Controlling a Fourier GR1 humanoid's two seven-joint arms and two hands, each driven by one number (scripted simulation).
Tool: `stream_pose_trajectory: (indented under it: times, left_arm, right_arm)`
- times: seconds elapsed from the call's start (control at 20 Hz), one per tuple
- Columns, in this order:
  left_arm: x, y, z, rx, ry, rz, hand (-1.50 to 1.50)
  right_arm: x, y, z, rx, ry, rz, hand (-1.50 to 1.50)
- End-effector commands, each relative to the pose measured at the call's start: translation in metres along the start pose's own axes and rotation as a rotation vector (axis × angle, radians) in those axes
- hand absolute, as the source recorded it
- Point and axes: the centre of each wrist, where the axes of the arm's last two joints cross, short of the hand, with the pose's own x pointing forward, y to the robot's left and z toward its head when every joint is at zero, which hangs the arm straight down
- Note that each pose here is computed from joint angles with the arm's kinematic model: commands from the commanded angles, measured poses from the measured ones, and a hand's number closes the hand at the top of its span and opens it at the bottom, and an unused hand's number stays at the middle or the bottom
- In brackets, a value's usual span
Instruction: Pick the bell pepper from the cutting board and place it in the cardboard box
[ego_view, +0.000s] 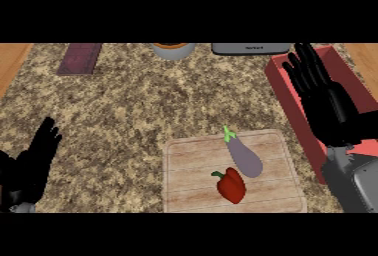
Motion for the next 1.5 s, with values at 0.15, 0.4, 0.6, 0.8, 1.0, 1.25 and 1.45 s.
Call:
stream_pose_trajectory:
  times: [0.15,0.4,0.6,0.8,1.0,1.25,1.45]
  left_arm:
    - [0.058,-0.015,-0.015,-0.224,-0.336,-0.19,0.0]
    - [0.066,-0.039,-0.015,-0.42,-0.504,-0.242,0.0]
    - [0.071,-0.053,-0.018,-0.452,-0.533,-0.246,0.0]
    - [0.075,-0.051,-0.034,-0.466,-0.524,-0.249,0.0]
    - [0.074,-0.047,-0.035,-0.489,-0.514,-0.26,0.0]
    - [0.09,-0.042,-0.046,-0.466,-0.524,-0.243,0.0]
    - [0.083,-0.04,-0.05,-0.453,-0.524,-0.257,0.0]
  right_arm:
    - [0.065,0.016,-0.014,0.319,-0.244,0.1,-1.5]
    - [0.075,-0.016,-0.008,0.534,-0.235,0.499,-1.5]
    - [0.046,-0.033,-0.004,0.641,-0.366,0.556,-1.5]
    - [0.039,-0.041,0.004,0.771,-0.45,0.738,-1.5]
    - [0.068,-0.018,-0.003,0.844,-0.453,0.885,-1.5]
    - [0.082,0.003,0.02,1.023,-0.354,1.185,-1.5]
    - [0.076,0.039,0.05,1.113,-0.318,1.28,-1.5]
